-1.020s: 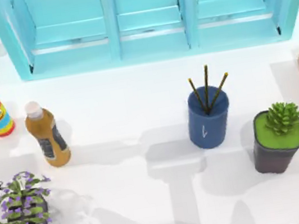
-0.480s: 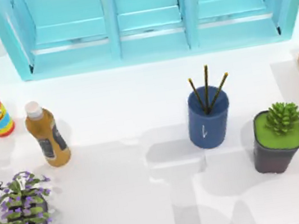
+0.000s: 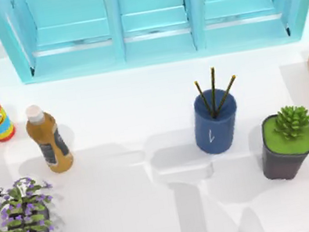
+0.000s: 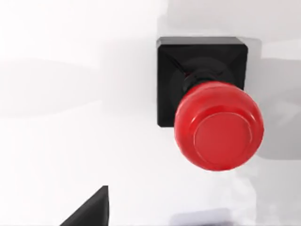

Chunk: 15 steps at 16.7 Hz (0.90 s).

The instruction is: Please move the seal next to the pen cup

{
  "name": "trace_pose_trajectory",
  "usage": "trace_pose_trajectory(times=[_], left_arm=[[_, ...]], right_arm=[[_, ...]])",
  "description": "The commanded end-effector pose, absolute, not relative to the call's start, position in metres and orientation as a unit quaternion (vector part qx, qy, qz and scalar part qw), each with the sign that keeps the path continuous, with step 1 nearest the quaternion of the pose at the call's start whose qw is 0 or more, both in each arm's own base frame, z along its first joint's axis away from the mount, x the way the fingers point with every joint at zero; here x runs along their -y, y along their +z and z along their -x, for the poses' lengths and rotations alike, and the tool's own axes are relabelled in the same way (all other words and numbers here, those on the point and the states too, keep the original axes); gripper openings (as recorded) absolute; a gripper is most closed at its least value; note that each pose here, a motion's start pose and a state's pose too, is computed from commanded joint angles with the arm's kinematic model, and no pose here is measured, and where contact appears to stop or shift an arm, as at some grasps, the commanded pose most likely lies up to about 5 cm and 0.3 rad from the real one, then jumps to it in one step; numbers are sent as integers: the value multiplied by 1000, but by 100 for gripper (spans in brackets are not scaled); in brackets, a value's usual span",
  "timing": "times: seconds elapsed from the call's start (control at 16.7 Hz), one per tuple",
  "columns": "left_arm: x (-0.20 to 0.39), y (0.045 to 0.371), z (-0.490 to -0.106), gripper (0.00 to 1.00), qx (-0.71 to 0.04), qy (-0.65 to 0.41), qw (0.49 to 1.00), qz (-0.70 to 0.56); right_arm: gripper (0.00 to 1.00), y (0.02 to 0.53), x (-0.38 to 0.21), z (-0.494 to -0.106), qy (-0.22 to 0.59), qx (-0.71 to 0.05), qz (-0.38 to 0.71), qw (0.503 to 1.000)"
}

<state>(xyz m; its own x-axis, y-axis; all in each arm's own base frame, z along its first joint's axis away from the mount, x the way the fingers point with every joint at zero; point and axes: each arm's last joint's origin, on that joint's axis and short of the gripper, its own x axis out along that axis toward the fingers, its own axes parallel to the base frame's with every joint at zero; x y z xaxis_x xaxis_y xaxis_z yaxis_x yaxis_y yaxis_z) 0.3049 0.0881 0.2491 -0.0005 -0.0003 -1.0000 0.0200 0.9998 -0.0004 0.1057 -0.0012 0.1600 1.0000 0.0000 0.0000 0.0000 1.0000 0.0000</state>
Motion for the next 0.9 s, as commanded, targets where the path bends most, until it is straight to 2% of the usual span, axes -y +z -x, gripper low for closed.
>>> trace_pose_trajectory(times=[0.24,0.72,0.9], left_arm=[[-87,244,-305,100,-708,-8,707,-8],[-88,160,-307,100,-705,-6,709,-8],[-88,149,-305,100,-707,-7,707,-7]], right_arm=[[100,160,1,-106,0,0,0,1000],[100,160,1,-106,0,0,0,1000],[100,160,1,-106,0,0,0,1000]])
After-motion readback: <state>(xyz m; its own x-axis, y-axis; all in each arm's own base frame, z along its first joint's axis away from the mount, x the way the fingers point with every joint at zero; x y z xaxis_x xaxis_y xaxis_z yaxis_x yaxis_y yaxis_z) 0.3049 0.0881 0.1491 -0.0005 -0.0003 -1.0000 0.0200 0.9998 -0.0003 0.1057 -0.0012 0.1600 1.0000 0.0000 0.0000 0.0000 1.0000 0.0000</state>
